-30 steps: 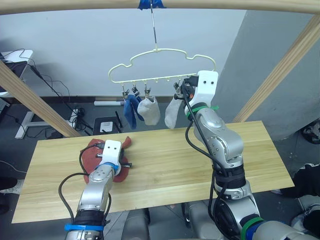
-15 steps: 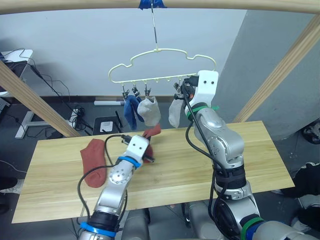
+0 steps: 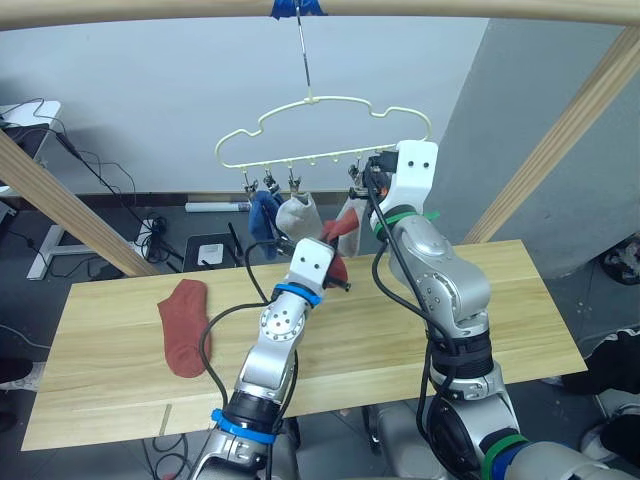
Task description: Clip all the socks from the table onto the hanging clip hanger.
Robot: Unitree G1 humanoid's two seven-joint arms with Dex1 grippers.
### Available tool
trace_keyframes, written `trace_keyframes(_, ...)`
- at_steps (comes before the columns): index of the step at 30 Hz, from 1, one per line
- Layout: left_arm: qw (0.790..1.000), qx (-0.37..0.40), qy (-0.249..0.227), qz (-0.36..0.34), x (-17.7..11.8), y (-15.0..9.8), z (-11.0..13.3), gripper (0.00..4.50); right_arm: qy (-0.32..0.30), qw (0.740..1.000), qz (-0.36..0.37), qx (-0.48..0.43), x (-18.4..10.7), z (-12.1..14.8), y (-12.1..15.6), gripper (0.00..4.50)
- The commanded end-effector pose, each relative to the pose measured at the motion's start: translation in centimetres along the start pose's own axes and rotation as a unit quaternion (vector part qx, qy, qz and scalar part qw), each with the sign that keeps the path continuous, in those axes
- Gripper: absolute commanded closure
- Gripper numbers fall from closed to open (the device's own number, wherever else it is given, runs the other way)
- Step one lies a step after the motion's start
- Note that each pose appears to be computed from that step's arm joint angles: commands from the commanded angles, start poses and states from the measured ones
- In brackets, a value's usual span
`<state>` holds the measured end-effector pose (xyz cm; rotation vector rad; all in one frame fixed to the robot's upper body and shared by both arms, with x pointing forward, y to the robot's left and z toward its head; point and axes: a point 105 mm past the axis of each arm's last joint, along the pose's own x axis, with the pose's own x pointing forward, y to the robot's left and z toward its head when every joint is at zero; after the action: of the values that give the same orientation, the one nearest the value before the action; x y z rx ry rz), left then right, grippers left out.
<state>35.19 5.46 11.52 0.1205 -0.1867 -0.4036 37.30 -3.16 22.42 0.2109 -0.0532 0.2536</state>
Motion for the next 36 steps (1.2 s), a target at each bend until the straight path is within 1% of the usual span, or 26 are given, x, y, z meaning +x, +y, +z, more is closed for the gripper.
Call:
trace_keyframes(1, 1.000, -0.004, -0.025, -0.011, 0.8, -0.7, 1.3, 4.50, -0.026, 0.999, 0.025, 0.034, -0.7, 1.3, 1.8, 4.33)
trace_keyframes(10, 0.998, -0.036, -0.040, -0.028, 2.3, -1.5, 2.5, 4.50, -0.022, 0.999, 0.026, 0.035, -0.8, 1.2, 1.8, 4.33)
trace_keyframes(21, 0.997, -0.050, -0.048, -0.021, 2.6, -1.1, 3.2, 4.50, -0.019, 0.999, 0.026, 0.034, -0.9, 1.0, 1.8, 4.33)
trace_keyframes(31, 0.996, -0.063, -0.051, -0.021, 2.6, -1.3, 3.4, 4.50, -0.021, 0.999, 0.024, 0.029, -0.9, 1.0, 1.7, 4.33)
trace_keyframes(36, 0.995, -0.078, -0.058, -0.010, 3.0, -1.2, 4.0, 4.50, -0.021, 0.999, 0.025, 0.027, -0.9, 0.9, 1.8, 4.33)
